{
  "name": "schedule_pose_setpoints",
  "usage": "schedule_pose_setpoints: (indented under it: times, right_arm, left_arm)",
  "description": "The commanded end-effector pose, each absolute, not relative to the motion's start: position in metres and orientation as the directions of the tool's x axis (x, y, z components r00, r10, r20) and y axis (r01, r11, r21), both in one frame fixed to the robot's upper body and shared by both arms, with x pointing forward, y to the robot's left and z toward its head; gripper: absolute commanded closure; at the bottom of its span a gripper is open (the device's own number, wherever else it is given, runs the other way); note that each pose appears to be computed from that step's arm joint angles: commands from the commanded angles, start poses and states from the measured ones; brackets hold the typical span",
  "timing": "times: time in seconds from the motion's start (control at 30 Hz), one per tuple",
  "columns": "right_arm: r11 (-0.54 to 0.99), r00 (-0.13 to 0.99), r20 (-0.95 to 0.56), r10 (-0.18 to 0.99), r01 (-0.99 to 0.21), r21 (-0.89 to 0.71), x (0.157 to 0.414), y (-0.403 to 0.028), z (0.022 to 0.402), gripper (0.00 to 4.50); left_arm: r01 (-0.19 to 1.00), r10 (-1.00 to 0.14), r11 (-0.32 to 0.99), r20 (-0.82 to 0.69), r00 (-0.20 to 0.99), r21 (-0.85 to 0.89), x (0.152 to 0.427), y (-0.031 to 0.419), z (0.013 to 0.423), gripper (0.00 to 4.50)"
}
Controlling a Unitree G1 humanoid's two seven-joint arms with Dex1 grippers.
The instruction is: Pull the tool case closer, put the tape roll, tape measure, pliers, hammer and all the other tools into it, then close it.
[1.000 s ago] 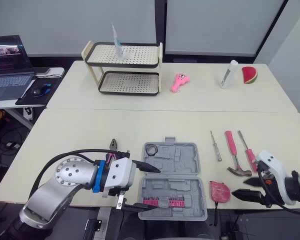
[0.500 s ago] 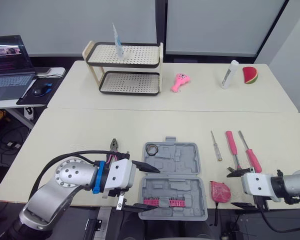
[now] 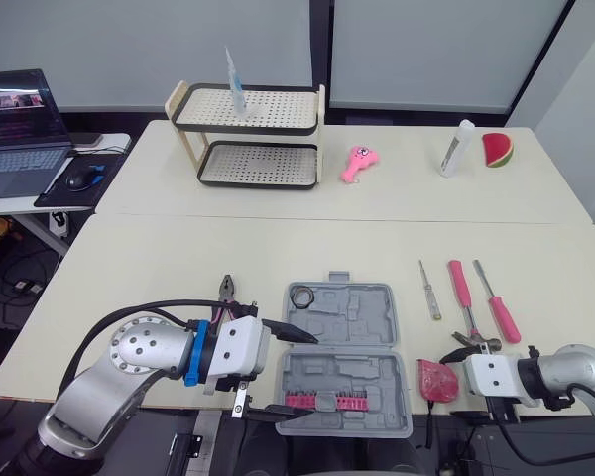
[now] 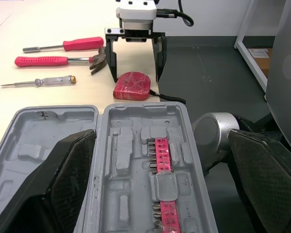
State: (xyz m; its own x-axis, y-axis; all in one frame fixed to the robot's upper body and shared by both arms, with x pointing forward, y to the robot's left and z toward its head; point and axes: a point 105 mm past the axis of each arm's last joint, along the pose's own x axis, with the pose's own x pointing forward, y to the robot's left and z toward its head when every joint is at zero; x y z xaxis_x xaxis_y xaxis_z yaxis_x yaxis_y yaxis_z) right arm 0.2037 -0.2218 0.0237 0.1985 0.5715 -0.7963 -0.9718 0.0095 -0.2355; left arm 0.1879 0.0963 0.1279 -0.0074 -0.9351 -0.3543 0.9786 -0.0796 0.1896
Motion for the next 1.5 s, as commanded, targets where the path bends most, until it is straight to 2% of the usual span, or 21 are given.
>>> schedule_pose_setpoints:
  times: [0.03,0.57,0.7,0.87,0.93,1.1,1.27,1.37,1.43,1.5]
  right_arm:
    - [-0.001,0.22,-0.785,0.579,-0.963,-0.27,0.206,-0.221,0.022,0.05]
    - [0.048,0.281,-0.747,0.603,-0.947,-0.317,0.208,-0.22,0.015,0.05]
    - [0.055,0.302,-0.745,0.595,-0.94,-0.336,0.209,-0.221,0.014,1.34]
    - [0.063,0.312,-0.737,0.599,-0.936,-0.345,0.208,-0.219,0.013,1.89]
    - [0.068,0.321,-0.735,0.598,-0.933,-0.352,0.209,-0.22,0.013,1.95]
    - [0.119,0.387,-0.732,0.561,-0.913,-0.391,0.219,-0.232,0.026,1.95]
    - [0.131,0.398,-0.761,0.513,-0.912,-0.388,0.216,-0.252,0.038,1.95]
    - [0.147,0.404,-0.742,0.534,-0.909,-0.39,0.215,-0.249,0.048,1.27]
    - [0.164,0.371,-0.753,0.544,-0.927,-0.338,0.207,-0.244,0.053,0.82]
    - [0.184,0.351,-0.756,0.553,-0.936,-0.3,0.201,-0.237,0.055,0.14]
  left_arm:
    - [0.97,-0.939,-0.105,-0.344,-0.023,0.219,0.183,0.092,0.134,0.0]
    - [0.971,-0.94,-0.095,-0.341,-0.015,0.22,0.186,0.091,0.133,0.0]
    - [0.972,-0.941,-0.089,-0.339,-0.01,0.218,0.186,0.09,0.132,0.0]
    - [0.973,-0.941,-0.077,-0.339,0.001,0.218,0.187,0.091,0.13,0.0]
    - [0.973,-0.94,-0.07,-0.34,0.008,0.218,0.188,0.092,0.13,0.0]
    - [0.974,-0.937,-0.047,-0.349,0.034,0.221,0.191,0.097,0.129,0.0]
    - [0.975,-0.936,-0.035,-0.348,0.044,0.219,0.191,0.099,0.129,0.0]
    - [0.976,-0.937,-0.032,-0.347,0.045,0.216,0.19,0.099,0.129,0.0]
    - [0.977,-0.937,-0.032,-0.347,0.045,0.211,0.189,0.099,0.129,0.0]
    - [0.978,-0.936,-0.034,-0.349,0.041,0.207,0.188,0.1,0.129,0.0]
